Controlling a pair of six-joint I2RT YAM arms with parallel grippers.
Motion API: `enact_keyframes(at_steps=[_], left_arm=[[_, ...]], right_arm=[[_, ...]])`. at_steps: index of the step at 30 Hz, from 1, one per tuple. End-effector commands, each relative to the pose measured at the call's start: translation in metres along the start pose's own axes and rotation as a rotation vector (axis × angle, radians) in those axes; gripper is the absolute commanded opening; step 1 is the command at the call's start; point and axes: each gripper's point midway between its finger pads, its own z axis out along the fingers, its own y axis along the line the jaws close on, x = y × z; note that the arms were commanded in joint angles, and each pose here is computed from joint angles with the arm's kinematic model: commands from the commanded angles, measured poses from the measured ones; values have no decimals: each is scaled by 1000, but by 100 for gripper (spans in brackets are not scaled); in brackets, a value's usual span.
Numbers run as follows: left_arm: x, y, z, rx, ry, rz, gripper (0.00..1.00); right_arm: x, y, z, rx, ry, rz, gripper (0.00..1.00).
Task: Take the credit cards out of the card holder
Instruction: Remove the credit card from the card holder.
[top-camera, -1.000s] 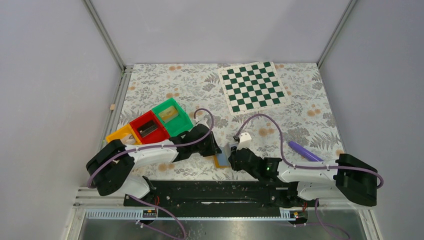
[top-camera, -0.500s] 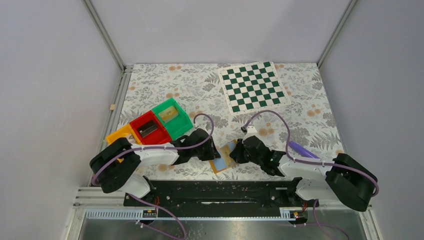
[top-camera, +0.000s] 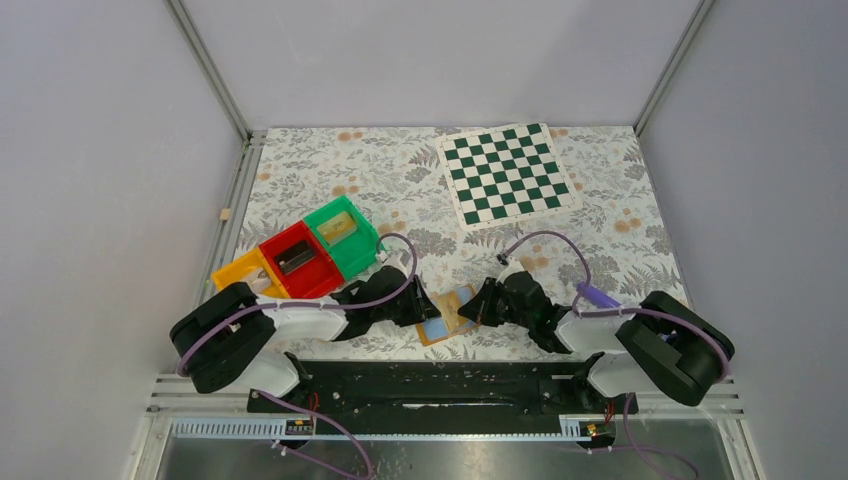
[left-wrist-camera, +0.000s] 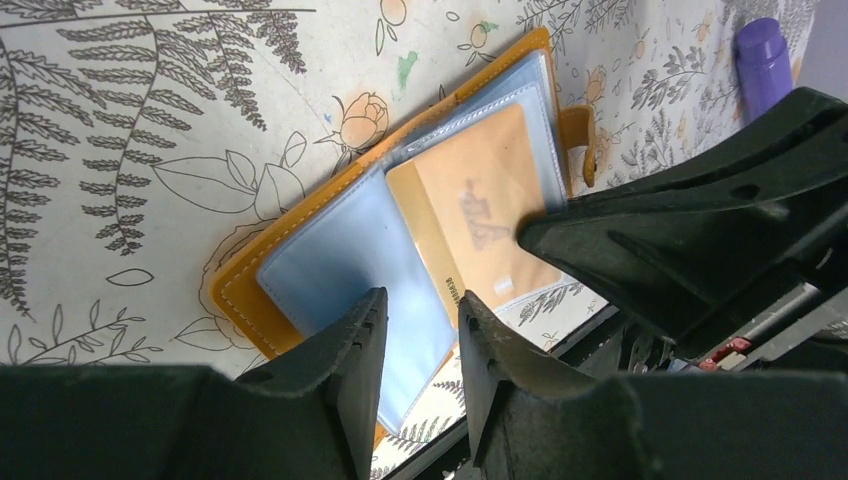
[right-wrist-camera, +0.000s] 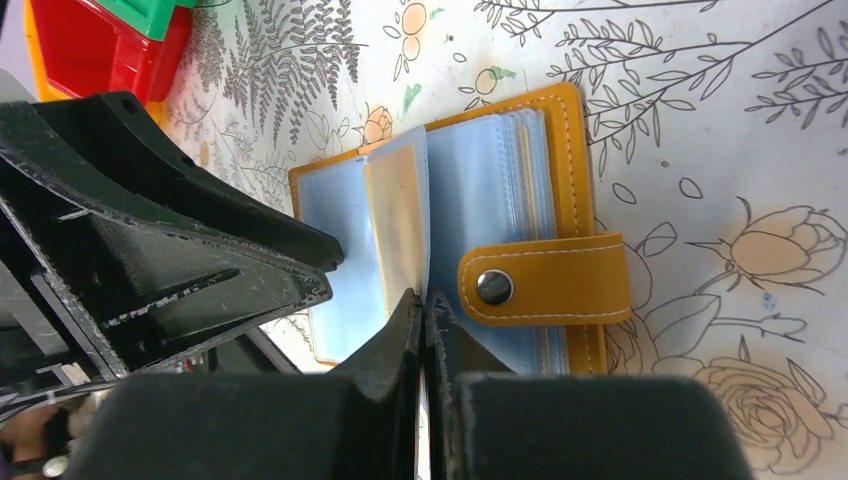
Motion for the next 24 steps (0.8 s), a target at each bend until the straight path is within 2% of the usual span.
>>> enact_keyframes(at_steps=[1, 5, 14, 24], left_arm=[[-4, -7, -1, 65, -39, -28, 36], [-3, -7, 0, 87, -45, -30, 39], [-3, 16, -5, -8, -71, -20, 39], [-6, 29, -3, -89, -79, -1, 39]], right_arm=[[27, -27, 0, 44, 96, 84, 0], [30, -26, 4, -18, 117, 169, 0], [20, -24, 4, -158, 104, 336, 0], [12, -19, -4, -192, 85, 330, 0]])
